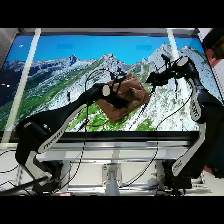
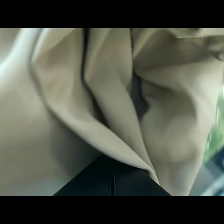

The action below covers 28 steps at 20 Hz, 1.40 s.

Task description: Fold the clothes and pants, and hang the long-sleeved shirts on hangers.

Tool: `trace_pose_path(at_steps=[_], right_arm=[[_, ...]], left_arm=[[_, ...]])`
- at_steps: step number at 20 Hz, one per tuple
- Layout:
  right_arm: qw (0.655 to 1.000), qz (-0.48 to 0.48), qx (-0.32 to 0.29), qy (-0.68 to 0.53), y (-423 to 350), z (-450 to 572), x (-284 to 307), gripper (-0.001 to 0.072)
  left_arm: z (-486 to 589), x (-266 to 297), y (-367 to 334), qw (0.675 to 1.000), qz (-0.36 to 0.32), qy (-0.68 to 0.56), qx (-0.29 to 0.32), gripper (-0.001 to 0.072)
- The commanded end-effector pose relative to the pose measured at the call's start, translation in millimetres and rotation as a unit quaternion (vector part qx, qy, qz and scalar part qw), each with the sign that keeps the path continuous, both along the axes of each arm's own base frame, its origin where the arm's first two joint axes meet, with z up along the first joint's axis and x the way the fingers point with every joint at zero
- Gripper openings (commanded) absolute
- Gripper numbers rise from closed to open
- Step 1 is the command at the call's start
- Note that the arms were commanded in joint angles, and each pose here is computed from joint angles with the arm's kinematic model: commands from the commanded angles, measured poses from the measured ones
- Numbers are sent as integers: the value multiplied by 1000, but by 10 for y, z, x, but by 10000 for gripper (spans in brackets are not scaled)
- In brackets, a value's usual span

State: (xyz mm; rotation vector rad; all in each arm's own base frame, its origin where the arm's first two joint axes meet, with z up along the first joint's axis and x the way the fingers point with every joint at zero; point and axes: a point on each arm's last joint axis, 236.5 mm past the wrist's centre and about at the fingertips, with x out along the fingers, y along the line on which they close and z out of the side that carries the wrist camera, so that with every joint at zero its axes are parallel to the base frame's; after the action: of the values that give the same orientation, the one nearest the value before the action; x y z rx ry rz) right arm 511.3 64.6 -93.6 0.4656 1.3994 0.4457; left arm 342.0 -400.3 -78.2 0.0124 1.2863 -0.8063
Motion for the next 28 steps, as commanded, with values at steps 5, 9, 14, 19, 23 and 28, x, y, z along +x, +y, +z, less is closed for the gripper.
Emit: trace_pose_path(at_steps=[5, 9, 14, 19, 23, 28], right_arm=[[992, 35, 113, 55, 438, -54, -237, 572], [983, 72, 148, 78, 535, 83, -437, 573], [979, 95, 160, 89, 746, 121, -530, 622], [977, 140, 132, 90, 1155, 34, -655, 622], [983, 155, 46, 93, 1307, -249, -709, 574], [985, 156, 46, 48, 1464, -177, -544, 13]], left_arm=[[-61, -228, -11, 999, -48, 8, 23, 27], [-184, -206, 246, 993, -78, -10, 83, 27], [-199, -169, 296, 992, -80, -17, 92, 28], [-197, -89, 358, 993, -69, -17, 92, 28], [-197, -44, 399, 994, -64, -17, 92, 28], [-89, -14, 416, 994, -60, -22, 87, 29]])
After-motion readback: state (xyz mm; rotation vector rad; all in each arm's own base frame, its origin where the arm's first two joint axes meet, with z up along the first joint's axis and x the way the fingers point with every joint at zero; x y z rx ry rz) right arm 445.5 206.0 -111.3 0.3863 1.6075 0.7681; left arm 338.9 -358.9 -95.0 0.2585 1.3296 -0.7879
